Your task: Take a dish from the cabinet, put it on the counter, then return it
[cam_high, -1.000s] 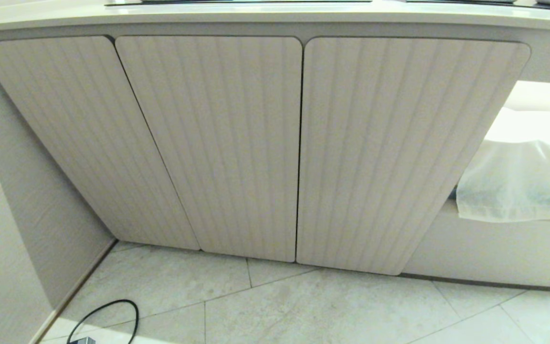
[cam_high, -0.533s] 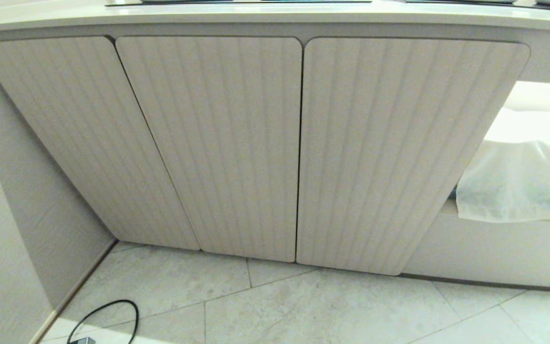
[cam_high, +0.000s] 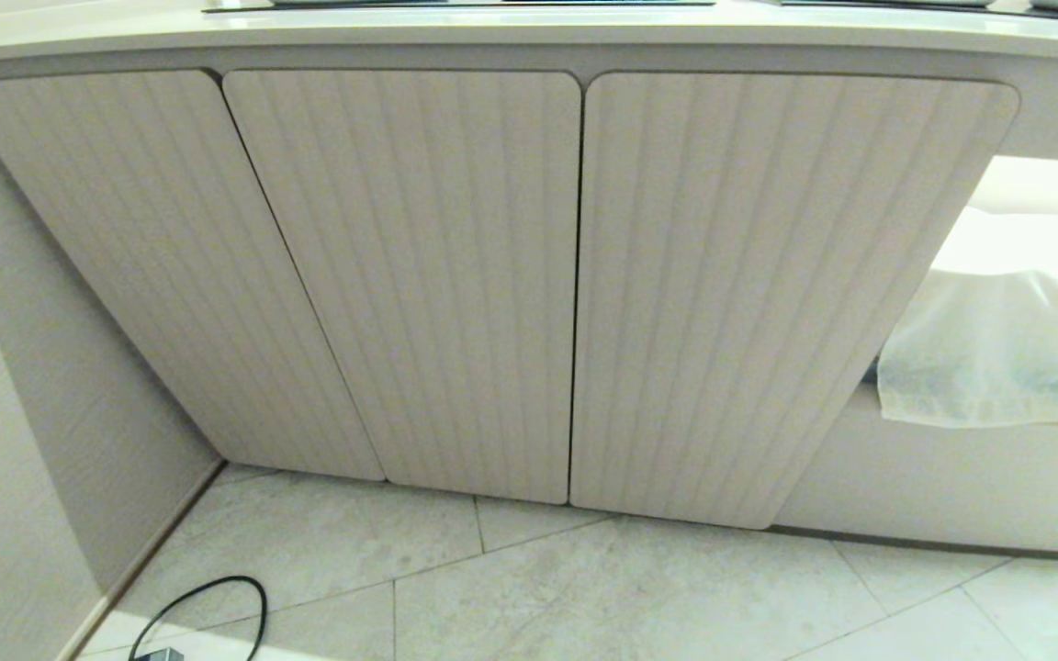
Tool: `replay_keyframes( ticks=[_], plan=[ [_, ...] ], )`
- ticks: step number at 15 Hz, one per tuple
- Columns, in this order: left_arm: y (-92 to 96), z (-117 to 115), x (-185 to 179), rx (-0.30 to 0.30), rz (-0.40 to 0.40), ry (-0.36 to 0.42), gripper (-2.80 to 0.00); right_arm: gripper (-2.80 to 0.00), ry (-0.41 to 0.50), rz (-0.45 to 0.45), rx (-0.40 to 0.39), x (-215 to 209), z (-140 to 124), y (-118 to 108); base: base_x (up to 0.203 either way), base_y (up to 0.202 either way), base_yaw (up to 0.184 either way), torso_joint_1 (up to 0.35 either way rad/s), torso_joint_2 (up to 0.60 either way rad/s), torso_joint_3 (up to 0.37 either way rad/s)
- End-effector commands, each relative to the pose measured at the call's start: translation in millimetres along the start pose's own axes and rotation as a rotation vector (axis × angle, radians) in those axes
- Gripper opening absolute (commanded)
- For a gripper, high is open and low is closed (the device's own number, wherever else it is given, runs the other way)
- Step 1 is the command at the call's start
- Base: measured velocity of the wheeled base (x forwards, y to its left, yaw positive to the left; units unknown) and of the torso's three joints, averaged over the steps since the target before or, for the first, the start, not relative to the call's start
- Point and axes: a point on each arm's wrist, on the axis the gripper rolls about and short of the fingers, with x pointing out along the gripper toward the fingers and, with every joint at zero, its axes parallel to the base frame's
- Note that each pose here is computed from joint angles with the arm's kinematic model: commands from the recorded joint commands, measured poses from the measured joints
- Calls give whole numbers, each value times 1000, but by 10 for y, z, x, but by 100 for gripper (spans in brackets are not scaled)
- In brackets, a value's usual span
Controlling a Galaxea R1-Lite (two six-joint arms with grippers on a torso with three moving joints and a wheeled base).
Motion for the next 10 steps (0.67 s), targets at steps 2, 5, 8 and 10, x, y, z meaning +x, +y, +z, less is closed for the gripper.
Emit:
replay_keyframes(
  ticks=[2, 5, 8, 10],
  plan=[
    [0, -2, 1, -1, 0, 1, -280, -280, -74, -16, -11, -60, -16, 7, 0, 0, 0, 0, 0, 0],
    [0, -1, 0, -1, 0, 0, -280, -280, -64, -15, 27, -59, -27, 9, 0, 0, 0, 0, 0, 0],
    [0, 1, 0, -1, -1, 0, -280, -280, -31, -29, 62, -60, -52, 10, 0, 0, 0, 0, 0, 0],
    [0, -1, 0, -1, 0, 0, -280, -280, -33, -29, 62, -59, -52, 10, 0, 0, 0, 0, 0, 0]
  ],
)
